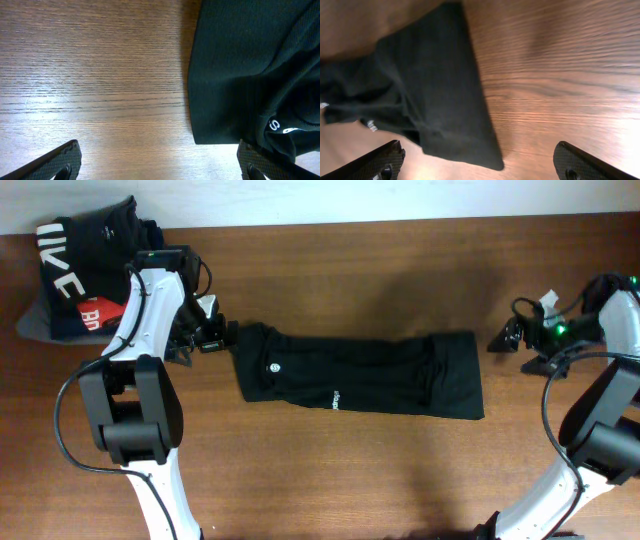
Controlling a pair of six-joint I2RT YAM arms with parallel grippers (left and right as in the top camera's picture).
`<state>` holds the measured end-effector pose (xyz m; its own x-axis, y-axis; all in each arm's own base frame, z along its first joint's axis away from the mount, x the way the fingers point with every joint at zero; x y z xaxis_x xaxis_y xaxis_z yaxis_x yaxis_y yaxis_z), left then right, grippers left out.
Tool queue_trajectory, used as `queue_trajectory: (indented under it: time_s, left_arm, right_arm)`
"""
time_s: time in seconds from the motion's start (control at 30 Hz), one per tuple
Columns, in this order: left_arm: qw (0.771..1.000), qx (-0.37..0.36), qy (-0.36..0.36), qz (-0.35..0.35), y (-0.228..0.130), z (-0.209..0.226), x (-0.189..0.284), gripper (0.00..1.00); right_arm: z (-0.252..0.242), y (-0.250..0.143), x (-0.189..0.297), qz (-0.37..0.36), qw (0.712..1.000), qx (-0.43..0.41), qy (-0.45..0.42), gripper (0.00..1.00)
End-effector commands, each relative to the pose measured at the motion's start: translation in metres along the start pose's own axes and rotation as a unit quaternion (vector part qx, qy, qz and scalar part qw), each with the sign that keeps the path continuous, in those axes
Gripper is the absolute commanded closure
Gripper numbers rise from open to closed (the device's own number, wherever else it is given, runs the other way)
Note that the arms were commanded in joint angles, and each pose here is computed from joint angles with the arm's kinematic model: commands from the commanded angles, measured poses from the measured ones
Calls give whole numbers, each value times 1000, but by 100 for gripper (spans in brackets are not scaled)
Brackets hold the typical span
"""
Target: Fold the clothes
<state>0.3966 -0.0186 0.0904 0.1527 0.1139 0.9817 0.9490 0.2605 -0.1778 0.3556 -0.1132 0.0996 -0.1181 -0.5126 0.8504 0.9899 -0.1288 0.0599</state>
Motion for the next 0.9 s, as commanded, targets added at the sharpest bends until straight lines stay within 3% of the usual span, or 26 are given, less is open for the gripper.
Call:
queue_trajectory:
  time_s: [0.0, 0.7, 0.87]
  left_arm:
    - [1000, -1, -3, -9, -1, 1, 7, 1]
    - [1000, -1, -4, -12, 0, 1, 7, 1]
    - [1000, -1, -4, -11, 0, 1, 7, 1]
  right_arm:
    - [18, 3, -3, -46, 993, 49, 94, 0]
    - [17, -23, -80, -58, 986, 79, 137, 7]
    - [27, -25, -91, -45, 985, 86, 140, 24]
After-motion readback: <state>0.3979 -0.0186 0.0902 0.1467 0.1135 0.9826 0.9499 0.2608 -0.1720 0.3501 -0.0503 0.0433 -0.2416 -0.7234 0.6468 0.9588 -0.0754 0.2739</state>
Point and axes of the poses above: each gripper's point midway between its finger pads, its own x axis back along the fingers, its own z axis along the line the jaws close on, y = z × x, the point moved 3 cm from there along x, back along the fingers, and after that the axes turned 11 degrees about x, right-handed, at the moved point
